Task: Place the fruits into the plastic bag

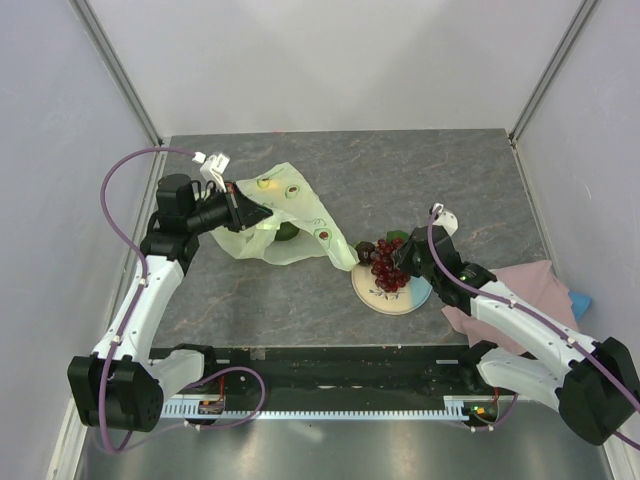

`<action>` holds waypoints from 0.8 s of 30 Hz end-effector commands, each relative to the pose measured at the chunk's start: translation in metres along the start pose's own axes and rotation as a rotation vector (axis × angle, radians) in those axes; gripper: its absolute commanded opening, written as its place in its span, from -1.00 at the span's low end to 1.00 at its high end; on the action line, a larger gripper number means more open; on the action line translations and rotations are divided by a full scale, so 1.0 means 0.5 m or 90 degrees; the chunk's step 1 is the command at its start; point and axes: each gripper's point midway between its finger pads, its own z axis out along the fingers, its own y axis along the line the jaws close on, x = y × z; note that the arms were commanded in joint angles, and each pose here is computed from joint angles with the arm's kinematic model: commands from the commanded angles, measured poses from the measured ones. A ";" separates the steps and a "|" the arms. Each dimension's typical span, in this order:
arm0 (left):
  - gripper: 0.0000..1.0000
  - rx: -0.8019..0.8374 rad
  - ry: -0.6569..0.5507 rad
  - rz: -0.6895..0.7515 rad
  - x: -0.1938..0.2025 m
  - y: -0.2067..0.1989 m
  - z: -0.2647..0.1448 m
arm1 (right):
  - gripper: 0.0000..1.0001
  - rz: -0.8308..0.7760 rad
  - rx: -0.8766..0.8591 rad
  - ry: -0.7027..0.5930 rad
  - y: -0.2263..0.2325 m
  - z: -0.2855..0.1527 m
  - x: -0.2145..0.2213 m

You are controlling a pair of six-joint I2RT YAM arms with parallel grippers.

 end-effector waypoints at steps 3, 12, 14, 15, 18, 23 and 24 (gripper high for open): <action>-0.97 0.010 -0.021 0.018 -0.026 -0.016 -0.007 | -0.79 0.015 -0.026 -0.016 0.016 -0.018 -0.017; -0.97 0.011 -0.023 0.020 -0.028 -0.019 -0.009 | -1.00 0.025 -0.059 -0.031 0.035 -0.058 -0.041; -0.97 0.011 -0.022 0.019 -0.027 -0.018 -0.008 | -1.00 0.025 -0.069 -0.030 0.040 -0.064 -0.042; -0.97 0.011 -0.022 0.019 -0.026 -0.018 -0.009 | -1.00 0.026 -0.074 -0.031 0.042 -0.068 -0.044; -0.97 0.011 -0.022 0.019 -0.026 -0.018 -0.008 | -1.00 0.025 -0.088 -0.030 0.048 -0.078 -0.044; -0.97 0.011 -0.024 0.021 -0.029 -0.019 -0.009 | -1.00 0.029 -0.111 -0.041 0.058 -0.103 -0.058; -0.97 0.010 -0.023 0.019 -0.027 -0.019 -0.009 | -1.00 0.027 -0.125 -0.044 0.068 -0.112 -0.064</action>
